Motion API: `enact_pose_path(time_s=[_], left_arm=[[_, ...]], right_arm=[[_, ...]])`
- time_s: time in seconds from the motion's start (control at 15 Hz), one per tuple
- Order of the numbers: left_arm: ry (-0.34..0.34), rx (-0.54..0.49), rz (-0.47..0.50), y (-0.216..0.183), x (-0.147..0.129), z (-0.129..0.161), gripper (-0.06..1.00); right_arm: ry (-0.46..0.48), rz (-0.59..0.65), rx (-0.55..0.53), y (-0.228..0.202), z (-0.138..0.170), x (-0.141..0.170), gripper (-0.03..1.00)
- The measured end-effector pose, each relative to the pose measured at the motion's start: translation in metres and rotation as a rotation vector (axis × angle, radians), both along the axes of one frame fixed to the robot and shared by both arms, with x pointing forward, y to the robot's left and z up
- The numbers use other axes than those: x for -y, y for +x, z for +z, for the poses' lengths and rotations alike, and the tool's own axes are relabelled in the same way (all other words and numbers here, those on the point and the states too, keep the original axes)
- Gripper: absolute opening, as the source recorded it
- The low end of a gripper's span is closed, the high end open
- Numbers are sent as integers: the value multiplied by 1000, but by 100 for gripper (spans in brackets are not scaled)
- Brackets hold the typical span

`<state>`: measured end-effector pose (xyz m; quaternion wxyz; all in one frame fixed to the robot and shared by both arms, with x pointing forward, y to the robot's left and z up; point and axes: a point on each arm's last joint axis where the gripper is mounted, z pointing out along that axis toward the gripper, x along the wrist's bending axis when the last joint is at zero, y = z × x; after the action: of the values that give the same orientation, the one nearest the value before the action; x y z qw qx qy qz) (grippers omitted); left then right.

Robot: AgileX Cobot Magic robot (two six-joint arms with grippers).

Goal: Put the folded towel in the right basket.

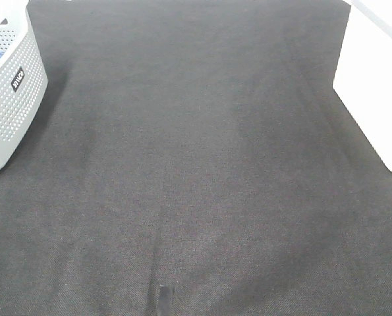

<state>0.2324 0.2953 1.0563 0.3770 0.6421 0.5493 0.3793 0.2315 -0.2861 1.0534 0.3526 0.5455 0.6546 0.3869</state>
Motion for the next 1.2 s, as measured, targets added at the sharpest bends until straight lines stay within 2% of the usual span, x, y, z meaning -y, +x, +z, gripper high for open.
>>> enact_pose_path(time_s=[0.33,0.53,1.2], left_arm=[[0,0,0,0,0,0,99],[0,0,0,0,0,0,99],[-1,0,0,0,0,0,99]], right_arm=[[8,86,0,-1,0,3,98],[48,40,-9,-1,0,5,98],[48,22,-10,0,0,6,98]])
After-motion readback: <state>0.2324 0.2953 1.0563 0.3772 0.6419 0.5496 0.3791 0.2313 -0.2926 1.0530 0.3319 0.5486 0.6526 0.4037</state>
